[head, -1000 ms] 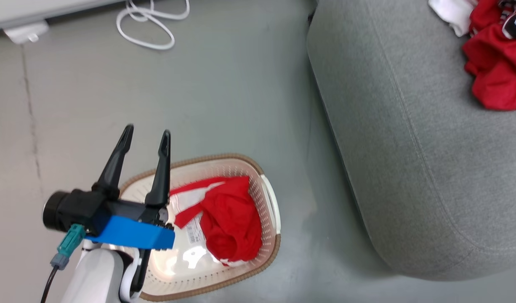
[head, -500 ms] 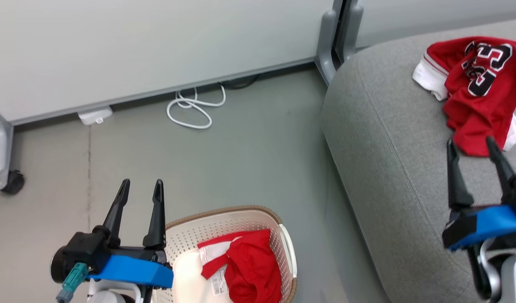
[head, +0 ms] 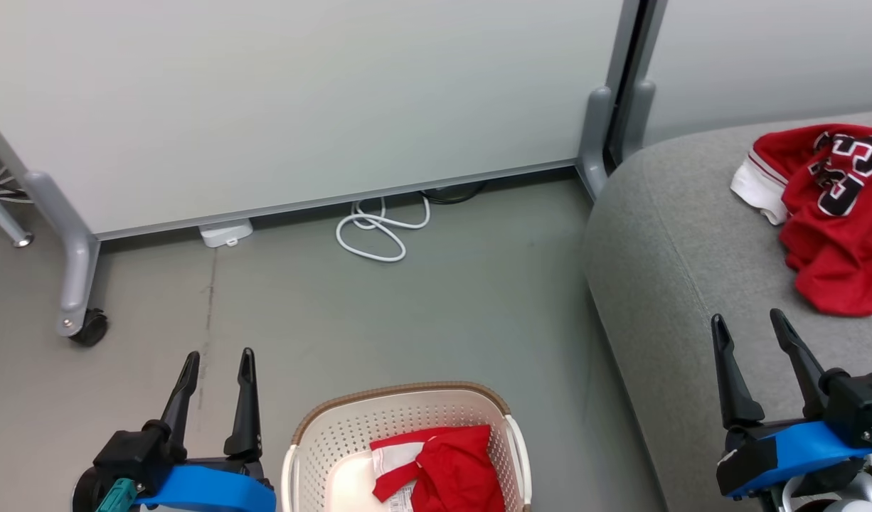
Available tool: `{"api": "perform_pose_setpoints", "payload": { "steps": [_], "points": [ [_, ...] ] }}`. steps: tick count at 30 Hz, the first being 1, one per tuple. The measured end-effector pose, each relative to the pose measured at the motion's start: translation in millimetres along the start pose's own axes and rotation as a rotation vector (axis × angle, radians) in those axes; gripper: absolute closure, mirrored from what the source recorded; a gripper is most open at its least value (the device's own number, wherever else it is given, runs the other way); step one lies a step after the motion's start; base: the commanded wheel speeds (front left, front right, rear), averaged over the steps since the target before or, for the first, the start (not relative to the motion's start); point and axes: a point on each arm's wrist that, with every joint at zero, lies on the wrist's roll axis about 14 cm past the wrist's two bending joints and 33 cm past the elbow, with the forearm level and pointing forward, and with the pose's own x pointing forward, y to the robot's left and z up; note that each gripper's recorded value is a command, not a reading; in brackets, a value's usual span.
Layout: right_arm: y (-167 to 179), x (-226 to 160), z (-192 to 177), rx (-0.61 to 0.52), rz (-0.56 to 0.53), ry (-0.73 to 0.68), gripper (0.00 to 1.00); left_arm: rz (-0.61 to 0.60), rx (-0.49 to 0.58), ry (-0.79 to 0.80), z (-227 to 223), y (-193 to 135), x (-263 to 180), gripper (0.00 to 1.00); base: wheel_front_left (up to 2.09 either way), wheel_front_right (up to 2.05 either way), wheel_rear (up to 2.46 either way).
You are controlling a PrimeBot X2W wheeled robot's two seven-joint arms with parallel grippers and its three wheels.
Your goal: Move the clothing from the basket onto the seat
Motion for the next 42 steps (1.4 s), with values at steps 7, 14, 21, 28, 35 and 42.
{"api": "perform_pose_setpoints", "payload": {
  "steps": [7, 14, 21, 28, 35, 42],
  "points": [
    [25.8, 4.4, -5.3, 0.017, 0.075, 0.0, 0.0, 0.089, 0.001, -0.001, 0.6, 25.6, -19.3, 0.0, 0.0, 0.0, 0.0],
    [44.1, 6.5, -15.3, 0.029, 0.128, 0.023, 0.0, 0.143, 0.006, -0.004, 1.8, 42.0, -29.9, 0.0, 0.0, 0.0, 0.0],
    [44.8, 5.9, -20.3, 0.044, 0.128, 0.029, 0.0, 0.148, 0.012, 0.0, 0.7, 43.9, -30.5, 0.0, 0.0, 0.0, 0.0],
    [44.1, 6.2, -25.0, 0.044, 0.126, 0.043, 0.0, 0.142, 0.006, 0.009, -2.7, 41.1, -28.3, 0.0, 0.0, 0.0, 0.0],
    [47.7, 7.4, -32.0, 0.051, 0.135, 0.063, 0.0, 0.128, 0.004, 0.027, -8.5, 38.0, -23.1, 0.0, 0.0, 0.0, 0.0],
    [51.1, 12.3, -37.3, 0.055, 0.143, 0.074, 0.0, 0.093, -0.01, 0.075, -24.5, 28.9, -10.1, 0.0, 0.0, 0.0, 0.0]
  ]
}}
